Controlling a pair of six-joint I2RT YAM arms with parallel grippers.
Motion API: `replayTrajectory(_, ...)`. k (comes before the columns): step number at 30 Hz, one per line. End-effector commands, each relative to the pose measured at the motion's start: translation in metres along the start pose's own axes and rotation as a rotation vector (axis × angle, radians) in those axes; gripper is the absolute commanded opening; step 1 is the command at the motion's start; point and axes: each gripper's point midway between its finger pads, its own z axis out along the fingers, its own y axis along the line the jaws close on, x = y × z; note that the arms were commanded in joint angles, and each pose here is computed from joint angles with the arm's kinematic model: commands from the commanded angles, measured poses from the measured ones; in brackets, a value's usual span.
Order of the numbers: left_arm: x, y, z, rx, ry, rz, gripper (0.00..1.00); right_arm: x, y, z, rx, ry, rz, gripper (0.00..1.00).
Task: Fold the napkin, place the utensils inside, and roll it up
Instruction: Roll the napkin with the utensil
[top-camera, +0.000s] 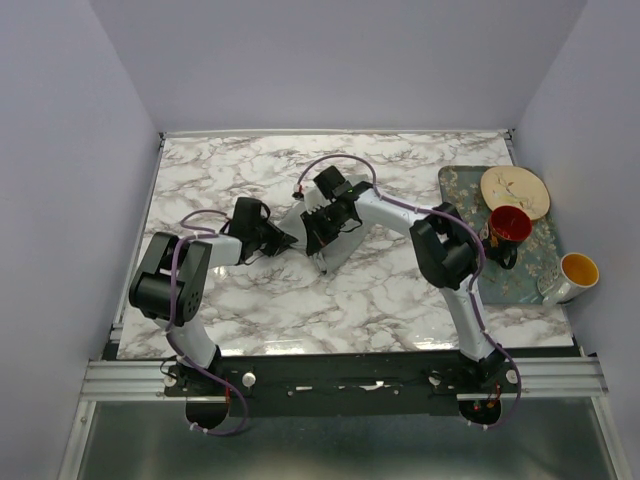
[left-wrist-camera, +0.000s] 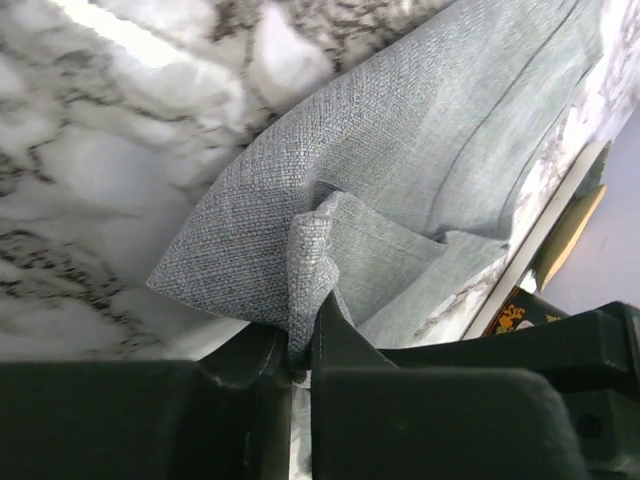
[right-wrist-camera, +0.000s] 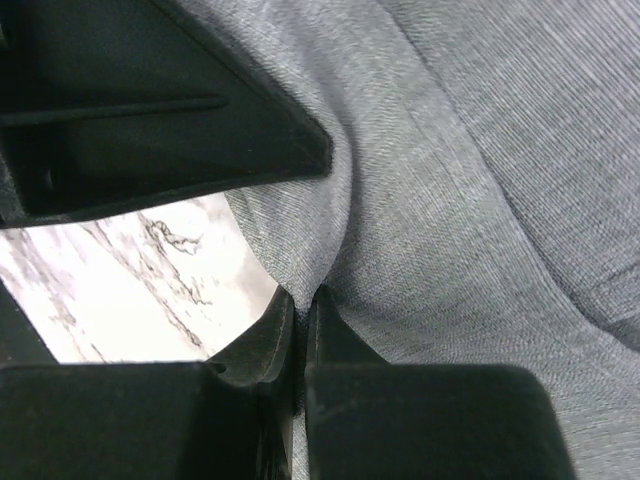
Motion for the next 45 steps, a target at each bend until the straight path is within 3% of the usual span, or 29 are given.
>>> replayTrajectory(1,-0.002,0.038,0.006,-0.167,-0.029,0.055,0.08,0.001,0.005,-0.009,0.11,0.024,-0.104,0.05)
replayTrajectory(7,0.0,0.04,0.002,-0.223,-0.021,0.067,0.0,0.0,0.004,-0.021,0.25,0.02,-0.145,0.24)
replayTrajectory(13,0.006,0.03,-0.006,-0.233,-0.01,0.032,0.0,-0.011,0.008,-0.048,0.406,-0.066,-0.144,0.55)
replayTrajectory(14,0.007,0.026,-0.008,-0.228,-0.008,0.027,0.0,-0.01,0.01,-0.049,0.42,-0.074,-0.139,0.65)
replayTrajectory(21,0.013,0.014,-0.013,-0.224,-0.016,-0.001,0.0,0.003,0.046,-0.034,0.442,-0.128,-0.139,0.7)
replayTrajectory(29,0.016,0.014,-0.015,-0.213,-0.013,-0.008,0.0,0.005,0.05,-0.016,0.439,-0.141,-0.192,0.77)
replayTrajectory(45,0.02,0.01,-0.021,-0.19,-0.001,-0.057,0.0,0.027,0.042,0.01,0.635,-0.068,-0.324,0.75)
